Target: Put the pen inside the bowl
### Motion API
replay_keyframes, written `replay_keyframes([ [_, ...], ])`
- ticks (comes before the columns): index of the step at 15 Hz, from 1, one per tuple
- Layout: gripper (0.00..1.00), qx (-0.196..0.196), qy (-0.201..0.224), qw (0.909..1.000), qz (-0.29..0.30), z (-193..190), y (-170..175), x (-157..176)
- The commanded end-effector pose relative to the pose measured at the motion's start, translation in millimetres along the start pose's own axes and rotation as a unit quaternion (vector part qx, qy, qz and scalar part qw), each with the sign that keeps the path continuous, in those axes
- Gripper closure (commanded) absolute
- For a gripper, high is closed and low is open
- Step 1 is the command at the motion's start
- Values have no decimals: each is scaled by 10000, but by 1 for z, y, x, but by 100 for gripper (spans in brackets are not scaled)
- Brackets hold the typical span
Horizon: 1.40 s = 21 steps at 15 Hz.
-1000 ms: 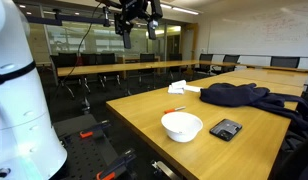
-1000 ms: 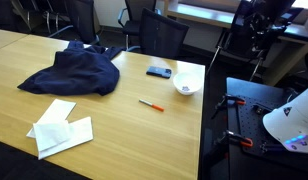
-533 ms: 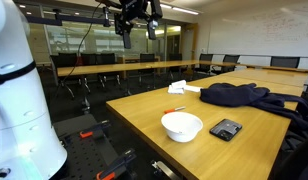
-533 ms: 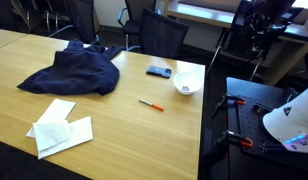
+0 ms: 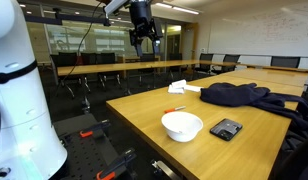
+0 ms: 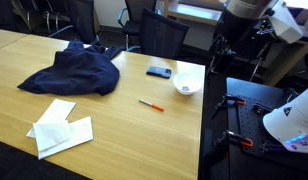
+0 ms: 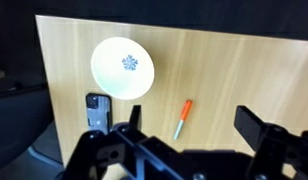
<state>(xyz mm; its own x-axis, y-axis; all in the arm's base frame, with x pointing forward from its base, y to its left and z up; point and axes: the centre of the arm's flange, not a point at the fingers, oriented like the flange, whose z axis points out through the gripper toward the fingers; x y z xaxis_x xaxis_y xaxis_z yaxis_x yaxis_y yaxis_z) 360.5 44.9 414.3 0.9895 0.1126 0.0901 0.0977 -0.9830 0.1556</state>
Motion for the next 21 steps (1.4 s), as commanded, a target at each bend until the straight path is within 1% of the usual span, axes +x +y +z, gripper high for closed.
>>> replay_keyframes([
  [1,0,295,-78,9981,532,45,-27,83],
  [3,0,374,-97,9966,726,74,-35,114],
  [4,0,342,-130,9963,780,88,-36,128],
  [7,0,408,-435,9961,653,142,-40,169],
  [11,0,398,-816,9937,649,212,-41,203],
  [12,2,419,-871,9928,705,226,-39,209],
  [16,26,617,-1021,9883,950,264,-28,220],
  [17,41,613,-1043,9876,1001,270,-27,220],
  [18,39,630,-1075,9867,1042,276,-25,220],
  [21,50,640,-1161,9844,1159,287,-20,218],
])
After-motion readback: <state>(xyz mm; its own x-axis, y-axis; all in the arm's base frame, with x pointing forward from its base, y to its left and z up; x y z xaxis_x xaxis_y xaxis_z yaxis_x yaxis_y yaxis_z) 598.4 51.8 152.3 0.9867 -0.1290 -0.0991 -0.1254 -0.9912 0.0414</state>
